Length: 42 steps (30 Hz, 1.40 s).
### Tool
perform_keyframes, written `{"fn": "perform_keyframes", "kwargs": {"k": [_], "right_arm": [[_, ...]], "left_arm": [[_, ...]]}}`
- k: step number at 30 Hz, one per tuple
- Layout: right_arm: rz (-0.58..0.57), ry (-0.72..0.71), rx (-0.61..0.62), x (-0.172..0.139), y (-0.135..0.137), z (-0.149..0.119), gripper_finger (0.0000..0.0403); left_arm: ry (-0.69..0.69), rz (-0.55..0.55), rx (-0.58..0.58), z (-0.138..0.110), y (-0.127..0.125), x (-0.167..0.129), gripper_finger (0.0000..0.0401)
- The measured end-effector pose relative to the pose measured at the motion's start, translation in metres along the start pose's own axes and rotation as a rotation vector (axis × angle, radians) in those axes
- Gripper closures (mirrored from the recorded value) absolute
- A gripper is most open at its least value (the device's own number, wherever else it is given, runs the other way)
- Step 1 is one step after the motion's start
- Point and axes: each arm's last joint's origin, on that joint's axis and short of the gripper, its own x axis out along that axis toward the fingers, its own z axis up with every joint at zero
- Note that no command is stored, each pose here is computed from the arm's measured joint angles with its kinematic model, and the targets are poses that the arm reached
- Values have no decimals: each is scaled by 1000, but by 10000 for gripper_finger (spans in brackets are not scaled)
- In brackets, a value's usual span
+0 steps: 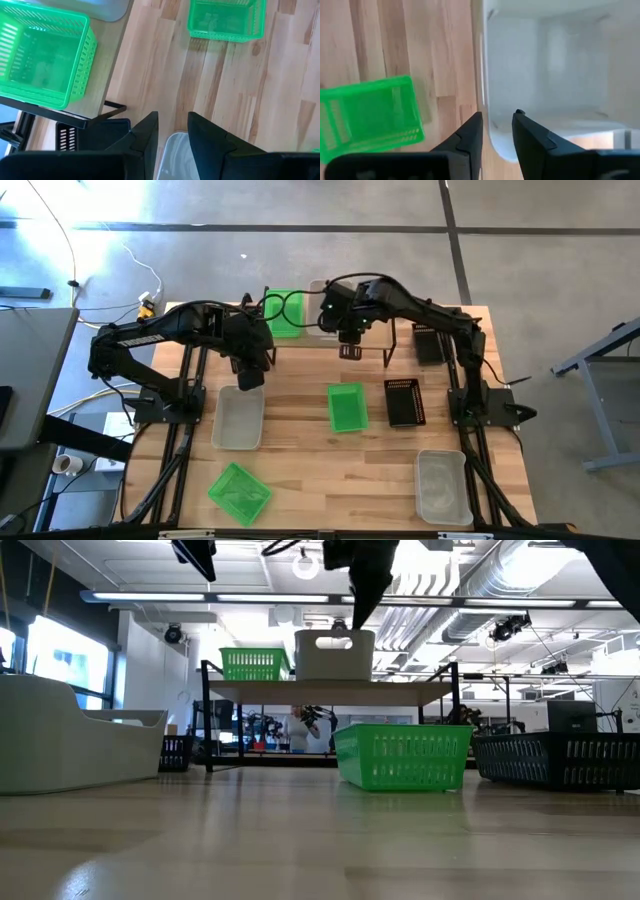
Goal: Stack baskets on shelf by color
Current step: Put the left black bin on the shelf
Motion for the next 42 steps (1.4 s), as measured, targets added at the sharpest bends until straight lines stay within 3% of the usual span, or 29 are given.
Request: {"fn": "perform_keyframes", "kwargs": {"k": [5,11,19,25,31,42], "right_arm": [[13,12,119,-15,3,-3,311],[37,19,176,-29,25,-2,311],[57,-8,226,-44,72,1,311],[-1,-36,235,-53,114,1,311],[11,-57,257,-61,150,-2,311],[-13,-87,272,-68,175,-7,311]], "left_arm": [[0,0,0,0,0,0,304],[1,0,0,0,0,0,304],[9,-13,38,-1,0,0,289],[40,-24,57,-4,0,0,257],[182,-15,50,-19,1,0,245],[43,-12,50,-72,4,19,250]]}}
